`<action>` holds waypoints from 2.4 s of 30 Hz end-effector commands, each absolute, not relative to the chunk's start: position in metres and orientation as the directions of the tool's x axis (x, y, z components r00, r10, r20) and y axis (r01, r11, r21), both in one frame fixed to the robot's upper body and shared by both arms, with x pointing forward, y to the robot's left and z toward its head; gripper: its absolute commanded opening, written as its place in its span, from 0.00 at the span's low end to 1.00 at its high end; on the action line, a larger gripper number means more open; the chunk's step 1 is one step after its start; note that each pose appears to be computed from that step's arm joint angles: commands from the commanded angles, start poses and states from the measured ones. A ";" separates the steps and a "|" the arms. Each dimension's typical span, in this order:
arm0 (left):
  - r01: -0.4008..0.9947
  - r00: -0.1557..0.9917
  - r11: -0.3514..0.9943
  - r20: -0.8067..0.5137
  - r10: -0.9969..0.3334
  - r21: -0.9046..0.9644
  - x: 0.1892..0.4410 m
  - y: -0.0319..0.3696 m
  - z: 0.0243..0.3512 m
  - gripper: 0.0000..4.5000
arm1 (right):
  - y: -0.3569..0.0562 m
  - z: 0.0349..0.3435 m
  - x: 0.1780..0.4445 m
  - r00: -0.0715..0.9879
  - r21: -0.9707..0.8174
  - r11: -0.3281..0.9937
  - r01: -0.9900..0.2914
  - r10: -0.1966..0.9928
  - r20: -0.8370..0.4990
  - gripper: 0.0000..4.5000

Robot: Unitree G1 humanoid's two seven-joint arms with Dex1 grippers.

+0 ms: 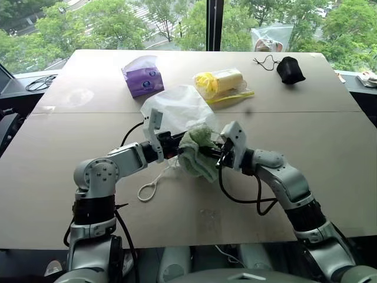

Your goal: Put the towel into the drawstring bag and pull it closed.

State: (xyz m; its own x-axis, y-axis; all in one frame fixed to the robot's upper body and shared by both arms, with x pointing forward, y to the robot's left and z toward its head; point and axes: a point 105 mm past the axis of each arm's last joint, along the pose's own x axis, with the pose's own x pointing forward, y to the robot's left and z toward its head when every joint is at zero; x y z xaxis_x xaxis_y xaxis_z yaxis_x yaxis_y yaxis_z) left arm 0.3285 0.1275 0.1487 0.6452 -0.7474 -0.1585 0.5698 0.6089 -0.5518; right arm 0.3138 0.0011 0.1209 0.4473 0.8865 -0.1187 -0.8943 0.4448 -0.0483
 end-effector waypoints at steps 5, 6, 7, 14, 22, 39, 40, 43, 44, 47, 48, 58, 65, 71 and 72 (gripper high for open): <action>0.705 0.549 0.508 -0.072 -0.833 -0.496 0.311 0.106 0.179 0.00 | -0.004 0.081 0.352 0.602 -0.389 0.475 -0.790 0.722 -0.341 0.00; 0.710 0.546 0.513 -0.083 -0.834 -0.483 0.309 0.106 0.178 0.00 | -0.009 0.077 0.357 0.627 -0.420 0.480 -0.770 0.691 -0.360 0.00; 0.716 0.542 0.519 -0.096 -0.835 -0.468 0.306 0.106 0.177 0.00 | -0.012 0.076 0.362 0.650 -0.433 0.497 -0.752 0.668 -0.361 0.00; 0.678 0.533 0.562 -0.210 -0.820 -0.474 0.286 0.119 0.150 0.00 | -0.005 0.111 0.375 0.671 0.208 0.685 -0.698 0.727 -0.143 0.00; 0.645 0.544 0.565 -0.210 -0.813 -0.515 0.282 0.118 0.140 0.00 | 0.012 0.150 0.348 0.515 0.557 0.409 -0.722 0.856 0.040 0.00; 0.614 0.603 0.562 -0.130 -0.787 -0.554 0.302 0.134 0.161 0.00 | -0.032 0.123 0.326 0.586 0.270 0.609 -0.746 0.793 -0.168 0.60; 0.616 0.601 0.562 -0.132 -0.788 -0.552 0.302 0.134 0.161 0.00 | -0.033 0.122 0.323 0.581 0.265 0.607 -0.749 0.795 -0.175 0.60; 0.621 0.597 0.563 -0.138 -0.791 -0.545 0.301 0.134 0.161 0.00 | -0.033 0.117 0.313 0.544 0.271 0.578 -0.769 0.816 -0.197 0.60; 0.625 0.593 0.563 -0.140 -0.793 -0.541 0.301 0.134 0.160 0.00 | -0.031 0.111 0.309 0.524 0.270 0.567 -0.778 0.823 -0.219 0.60; 0.639 0.582 0.564 -0.150 -0.799 -0.523 0.299 0.132 0.159 0.00 | -0.021 0.094 0.302 0.496 0.266 0.555 -0.788 0.828 -0.261 0.55; 0.644 0.579 0.565 -0.154 -0.801 -0.516 0.298 0.131 0.158 0.00 | -0.018 0.089 0.303 0.500 0.264 0.559 -0.786 0.826 -0.262 0.48; 0.675 0.530 0.542 -0.182 -0.828 -0.501 0.282 0.131 0.154 0.00 | 0.017 0.109 0.310 0.477 0.507 0.373 -0.777 0.874 0.089 0.01; 0.706 0.434 0.445 -0.160 -0.887 -0.552 0.259 0.125 0.163 0.00 | 0.052 0.139 0.314 0.404 0.618 0.176 -0.766 0.880 0.251 0.01; 0.715 0.391 0.391 -0.132 -0.911 -0.580 0.246 0.121 0.170 0.00 | 0.083 0.152 0.322 0.388 0.612 0.152 -0.776 0.880 0.274 0.01; 0.714 0.392 0.393 -0.134 -0.910 -0.580 0.246 0.120 0.169 0.00 | 0.086 0.153 0.324 0.387 0.605 0.159 -0.780 0.883 0.267 0.01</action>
State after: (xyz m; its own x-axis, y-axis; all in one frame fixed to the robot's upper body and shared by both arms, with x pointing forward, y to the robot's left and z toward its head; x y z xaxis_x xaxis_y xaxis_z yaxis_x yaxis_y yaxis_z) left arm 0.2536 0.1247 0.1593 0.4164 -0.8955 -0.1571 0.6763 0.4206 -0.6048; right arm 0.3266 0.0468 0.1084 0.4593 0.8757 0.1491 -0.7162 0.2658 0.6453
